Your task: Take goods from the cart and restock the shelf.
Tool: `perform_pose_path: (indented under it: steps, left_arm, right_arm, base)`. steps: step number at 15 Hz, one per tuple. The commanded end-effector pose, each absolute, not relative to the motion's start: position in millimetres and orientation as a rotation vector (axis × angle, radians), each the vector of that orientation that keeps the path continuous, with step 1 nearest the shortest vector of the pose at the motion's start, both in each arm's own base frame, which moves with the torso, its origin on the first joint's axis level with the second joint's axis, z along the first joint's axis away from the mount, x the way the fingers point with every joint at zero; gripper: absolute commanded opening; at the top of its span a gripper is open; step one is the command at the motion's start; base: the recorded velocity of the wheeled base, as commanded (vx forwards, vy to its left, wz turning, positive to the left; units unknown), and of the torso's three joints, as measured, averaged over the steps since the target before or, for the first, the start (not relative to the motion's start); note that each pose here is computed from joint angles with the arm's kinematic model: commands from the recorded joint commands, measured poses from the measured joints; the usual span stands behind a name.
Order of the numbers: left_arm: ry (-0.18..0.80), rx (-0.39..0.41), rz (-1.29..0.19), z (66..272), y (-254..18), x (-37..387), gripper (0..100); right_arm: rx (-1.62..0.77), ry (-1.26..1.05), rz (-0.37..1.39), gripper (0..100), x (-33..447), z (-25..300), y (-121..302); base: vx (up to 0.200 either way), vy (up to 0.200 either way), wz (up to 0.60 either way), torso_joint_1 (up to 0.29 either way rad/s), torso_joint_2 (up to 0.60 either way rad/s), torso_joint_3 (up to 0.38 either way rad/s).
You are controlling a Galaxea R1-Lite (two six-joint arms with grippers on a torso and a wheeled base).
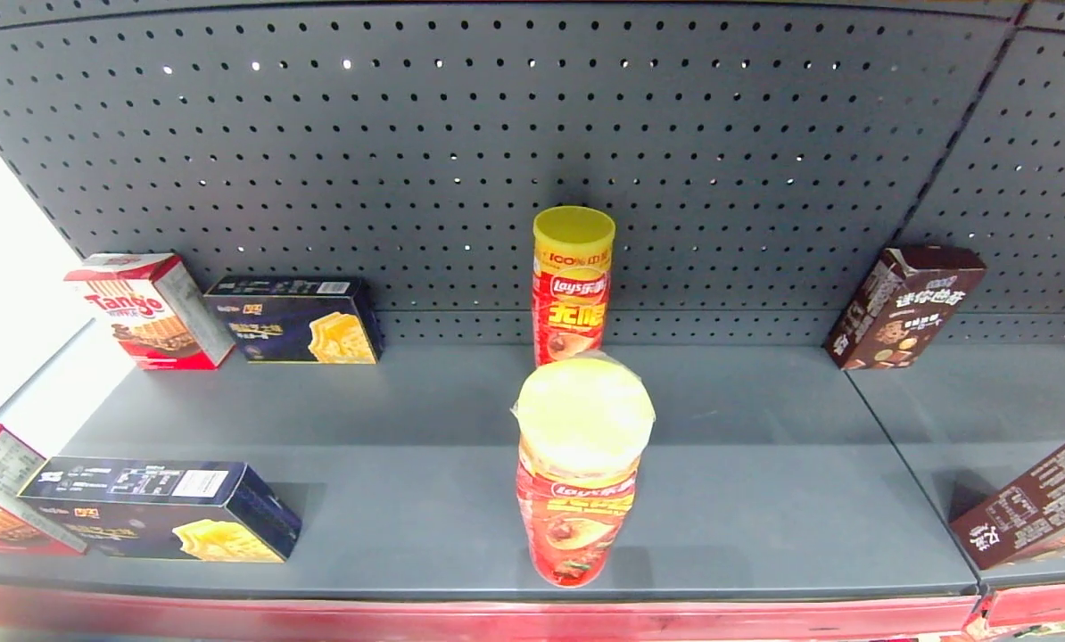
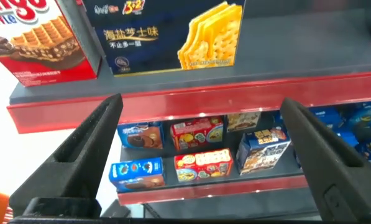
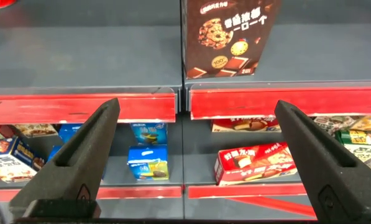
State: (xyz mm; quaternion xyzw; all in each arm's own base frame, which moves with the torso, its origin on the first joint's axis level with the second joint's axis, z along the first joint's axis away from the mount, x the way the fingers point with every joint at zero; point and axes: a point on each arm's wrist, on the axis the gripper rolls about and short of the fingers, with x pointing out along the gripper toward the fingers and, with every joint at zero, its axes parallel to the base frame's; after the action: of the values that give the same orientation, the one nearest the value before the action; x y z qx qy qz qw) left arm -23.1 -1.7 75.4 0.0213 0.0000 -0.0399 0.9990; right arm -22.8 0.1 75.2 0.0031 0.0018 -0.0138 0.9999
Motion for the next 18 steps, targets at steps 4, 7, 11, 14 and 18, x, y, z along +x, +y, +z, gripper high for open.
perform_pose_path:
  steps: [4,7,11,14,18]
  left_arm:
    - [0.002,0.04,-0.078,75.4,-1.7,-23.0,100]
    - [0.001,0.04,-0.08,75.4,-1.7,-23.0,100]
    - [0.001,0.04,-0.08,75.4,-1.7,-23.0,100]
    - [0.0,0.041,-0.078,75.3,-1.7,-22.9,100]
    - [-0.001,0.037,-0.074,75.5,-1.6,-22.9,100]
  right_arm:
    - [0.006,0.003,-0.028,100,-22.8,75.2,0.1]
    - [0.006,0.003,-0.028,100,-22.8,75.2,0.1]
    - [0.005,0.003,-0.028,100,-22.8,75.2,0.1]
    - [0.005,0.003,-0.028,100,-22.8,75.2,0.1]
    - [0.006,0.003,-0.028,100,-22.8,75.2,0.1]
  base:
    - [0.0,0.0,0.0,0.0,0.0,0.0]
    - [0.0,0.0,0.0,0.0,0.0,0.0]
    - [0.0,0.0,0.0,0.0,0.0,0.0]
    - [0.0,0.0,0.0,0.0,0.0,0.0]
    - [0.0,0.0,0.0,0.0,0.0,0.0]
